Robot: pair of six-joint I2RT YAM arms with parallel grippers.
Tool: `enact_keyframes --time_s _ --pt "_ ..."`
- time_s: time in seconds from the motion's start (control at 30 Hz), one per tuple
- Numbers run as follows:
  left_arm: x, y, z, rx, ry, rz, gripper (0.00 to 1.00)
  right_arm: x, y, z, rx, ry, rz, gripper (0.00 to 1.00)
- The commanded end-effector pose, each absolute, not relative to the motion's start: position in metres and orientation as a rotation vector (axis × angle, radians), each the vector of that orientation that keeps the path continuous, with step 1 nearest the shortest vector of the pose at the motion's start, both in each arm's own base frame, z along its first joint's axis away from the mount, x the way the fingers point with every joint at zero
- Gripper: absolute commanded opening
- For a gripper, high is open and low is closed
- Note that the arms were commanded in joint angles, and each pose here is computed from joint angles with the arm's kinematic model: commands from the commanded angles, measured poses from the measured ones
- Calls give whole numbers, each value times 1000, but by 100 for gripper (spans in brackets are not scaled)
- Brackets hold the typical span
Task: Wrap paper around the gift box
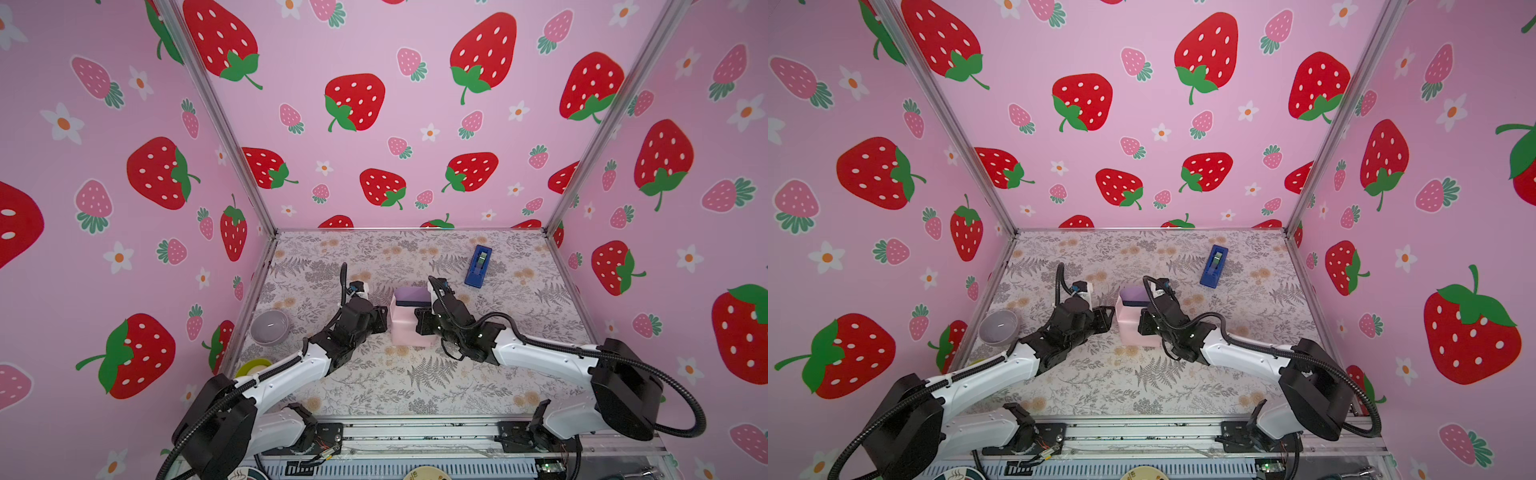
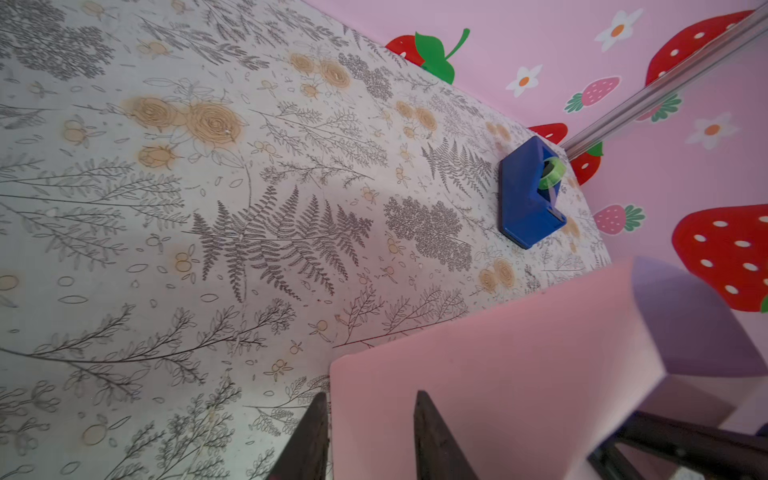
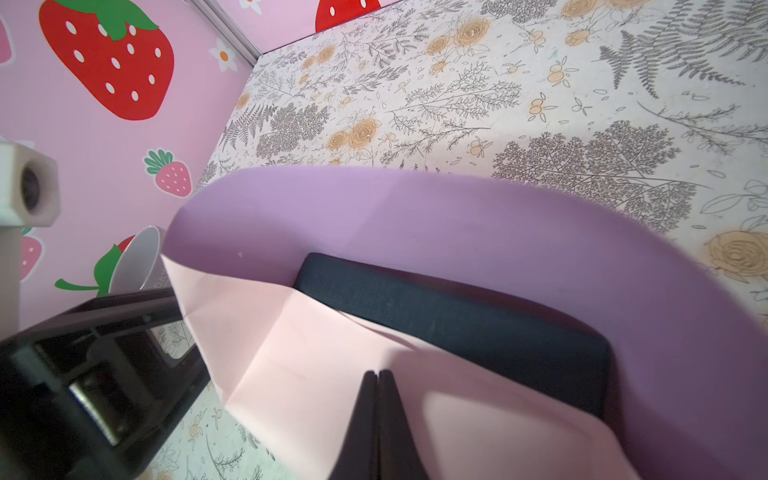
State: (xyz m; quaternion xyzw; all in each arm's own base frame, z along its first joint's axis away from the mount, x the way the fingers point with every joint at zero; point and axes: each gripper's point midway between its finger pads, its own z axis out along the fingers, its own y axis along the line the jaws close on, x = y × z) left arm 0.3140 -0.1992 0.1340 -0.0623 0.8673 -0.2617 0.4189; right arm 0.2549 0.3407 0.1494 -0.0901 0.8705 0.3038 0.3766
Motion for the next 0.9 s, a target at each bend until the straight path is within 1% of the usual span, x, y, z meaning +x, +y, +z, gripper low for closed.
enact_keyframes --time_s 0.0,0.23,0.5,0.87 --pt "322 -213 146 -180 2107 -785 37 246 325 116 -233 2342 703 5" --pt "326 -223 142 -179 2113 -839 36 246 326 115 -232 2343 718 5" --pt "323 -215 147 -195 2073 -814 36 247 327 116 -233 2342 721 4" --pt "324 -227 150 -156 2069 -841 36 247 327 115 -236 2345 720 3"
